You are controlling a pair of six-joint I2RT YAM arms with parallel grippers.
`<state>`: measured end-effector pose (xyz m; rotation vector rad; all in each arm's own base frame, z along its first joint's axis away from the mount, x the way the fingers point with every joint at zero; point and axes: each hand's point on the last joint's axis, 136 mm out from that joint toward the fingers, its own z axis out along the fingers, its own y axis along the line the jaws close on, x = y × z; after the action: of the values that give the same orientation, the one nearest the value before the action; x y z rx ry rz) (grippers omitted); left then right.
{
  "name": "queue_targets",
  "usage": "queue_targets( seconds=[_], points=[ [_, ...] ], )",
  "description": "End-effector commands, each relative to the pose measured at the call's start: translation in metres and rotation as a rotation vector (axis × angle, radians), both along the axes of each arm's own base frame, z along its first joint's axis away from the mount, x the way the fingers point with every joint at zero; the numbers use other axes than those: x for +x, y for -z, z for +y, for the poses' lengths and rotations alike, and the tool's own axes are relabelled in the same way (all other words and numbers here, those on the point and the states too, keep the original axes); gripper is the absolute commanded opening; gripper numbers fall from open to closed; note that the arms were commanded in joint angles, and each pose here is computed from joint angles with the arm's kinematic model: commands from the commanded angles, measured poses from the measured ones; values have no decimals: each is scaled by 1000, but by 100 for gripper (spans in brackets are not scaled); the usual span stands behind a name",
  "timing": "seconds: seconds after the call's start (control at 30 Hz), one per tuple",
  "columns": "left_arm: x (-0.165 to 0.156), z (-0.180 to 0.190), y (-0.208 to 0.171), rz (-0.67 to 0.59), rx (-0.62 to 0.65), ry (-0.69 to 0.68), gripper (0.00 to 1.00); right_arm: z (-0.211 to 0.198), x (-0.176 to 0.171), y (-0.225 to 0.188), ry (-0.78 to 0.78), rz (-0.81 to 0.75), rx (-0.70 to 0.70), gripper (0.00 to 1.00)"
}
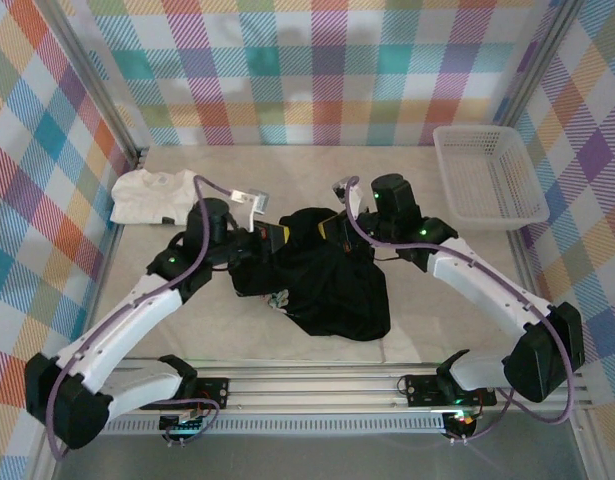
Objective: Fold the inside-out t-shirt
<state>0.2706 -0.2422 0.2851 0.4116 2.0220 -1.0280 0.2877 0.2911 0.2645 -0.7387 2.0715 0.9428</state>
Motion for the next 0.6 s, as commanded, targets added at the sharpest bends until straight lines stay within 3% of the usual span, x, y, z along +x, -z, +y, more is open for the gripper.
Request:
queue_targets(
  seconds=[0.0,0.13,0.3,0.43,0.57],
  points=[
    [-30,-12,-31,34,-135,152,0,-14,13,-7,91,-39,-55,12],
    [-38,-11,-51,57,-231,186,0,-18,23,1,134,-13,-119,20],
    [-27,-2,-71,67,-319,99,0,-48,24,10,217,-69,-309,38],
    [-21,3,-72,79,-314,41,0,-34,-22,-6,38,-205,-234,46],
    [-19,4,-70,79,-309,30,0,-3,-70,-19,-178,-267,-61,47]
  ],
)
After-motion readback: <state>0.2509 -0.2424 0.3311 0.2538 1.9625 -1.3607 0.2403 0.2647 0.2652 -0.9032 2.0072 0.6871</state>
